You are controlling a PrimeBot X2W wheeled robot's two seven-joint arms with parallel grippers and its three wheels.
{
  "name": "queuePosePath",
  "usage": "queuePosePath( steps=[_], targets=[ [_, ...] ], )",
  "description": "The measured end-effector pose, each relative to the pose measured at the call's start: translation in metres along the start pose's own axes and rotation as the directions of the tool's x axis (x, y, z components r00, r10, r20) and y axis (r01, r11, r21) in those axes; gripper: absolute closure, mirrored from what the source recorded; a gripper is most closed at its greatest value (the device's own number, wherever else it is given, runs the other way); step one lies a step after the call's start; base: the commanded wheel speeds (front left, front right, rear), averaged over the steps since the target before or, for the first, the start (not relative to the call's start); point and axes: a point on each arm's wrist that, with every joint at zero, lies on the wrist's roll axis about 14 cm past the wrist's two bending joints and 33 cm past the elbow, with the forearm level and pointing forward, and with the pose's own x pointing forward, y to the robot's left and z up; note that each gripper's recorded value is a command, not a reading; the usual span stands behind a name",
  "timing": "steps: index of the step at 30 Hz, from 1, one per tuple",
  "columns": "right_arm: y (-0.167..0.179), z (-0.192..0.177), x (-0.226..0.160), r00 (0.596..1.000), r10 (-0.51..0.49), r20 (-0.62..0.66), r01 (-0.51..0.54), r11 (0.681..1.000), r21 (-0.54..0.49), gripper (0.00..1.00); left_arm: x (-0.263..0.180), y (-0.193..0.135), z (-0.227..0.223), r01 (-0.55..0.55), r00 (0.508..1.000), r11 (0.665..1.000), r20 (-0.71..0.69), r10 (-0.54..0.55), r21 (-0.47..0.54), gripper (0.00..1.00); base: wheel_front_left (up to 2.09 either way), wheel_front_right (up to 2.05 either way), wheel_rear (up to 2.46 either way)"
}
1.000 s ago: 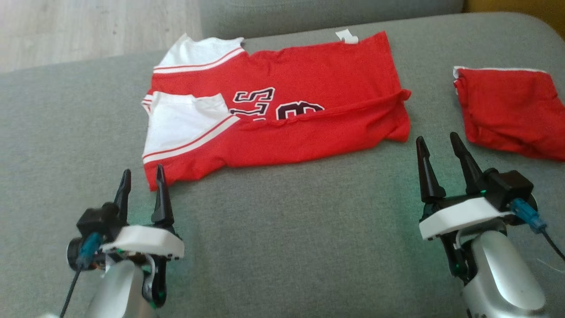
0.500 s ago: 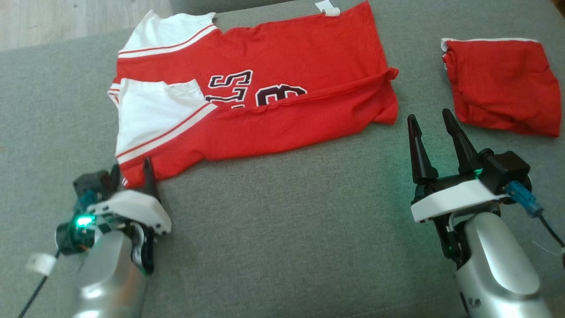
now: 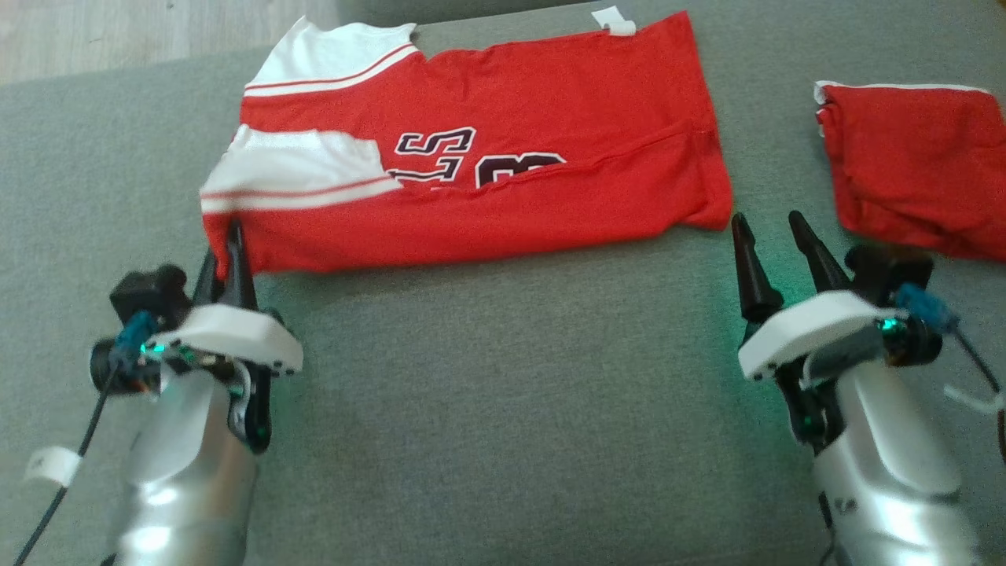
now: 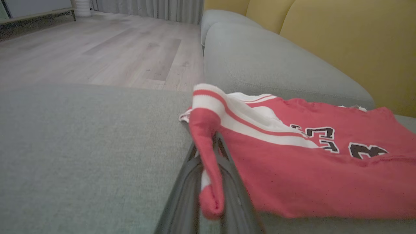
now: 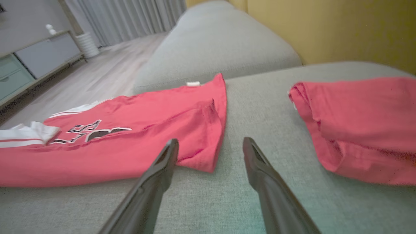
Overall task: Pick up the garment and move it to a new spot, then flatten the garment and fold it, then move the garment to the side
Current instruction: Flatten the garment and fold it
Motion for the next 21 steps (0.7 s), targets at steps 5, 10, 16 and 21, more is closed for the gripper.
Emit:
queuePosePath(
  steps=[5, 10, 16, 21],
  targets=[
    [-0.007, -0.011, 0.019, 0.994, -0.027, -0.104, 0.037, 0.995, 0.094, 0.0, 0.005, -0.011, 0.036, 0.05, 0.992, 0.997, 0.116, -0.057, 0.055, 1.0, 0.0, 0.0, 0.0],
    [-0.004, -0.031, 0.034, 0.977, -0.021, -0.21, 0.066, 0.976, 0.209, 0.0, 0.004, -0.014, 0.051, 0.071, 0.982, 0.994, 0.169, -0.085, 0.087, 1.0, 0.0, 0.0, 0.0],
    [0.015, -0.048, 0.045, 0.957, 0.028, -0.289, 0.044, 0.97, 0.239, 0.0, 0.0, -0.011, 0.051, 0.072, 0.981, 0.993, 0.173, -0.088, 0.097, 1.0, 0.0, 0.0, 0.0],
    [0.026, -0.049, 0.048, 0.957, 0.054, -0.286, 0.001, 0.982, 0.187, 1.0, -0.002, -0.009, 0.051, 0.066, 0.981, 0.992, 0.173, -0.083, 0.107, 1.0, 0.0, 0.0, 0.0]
  ],
)
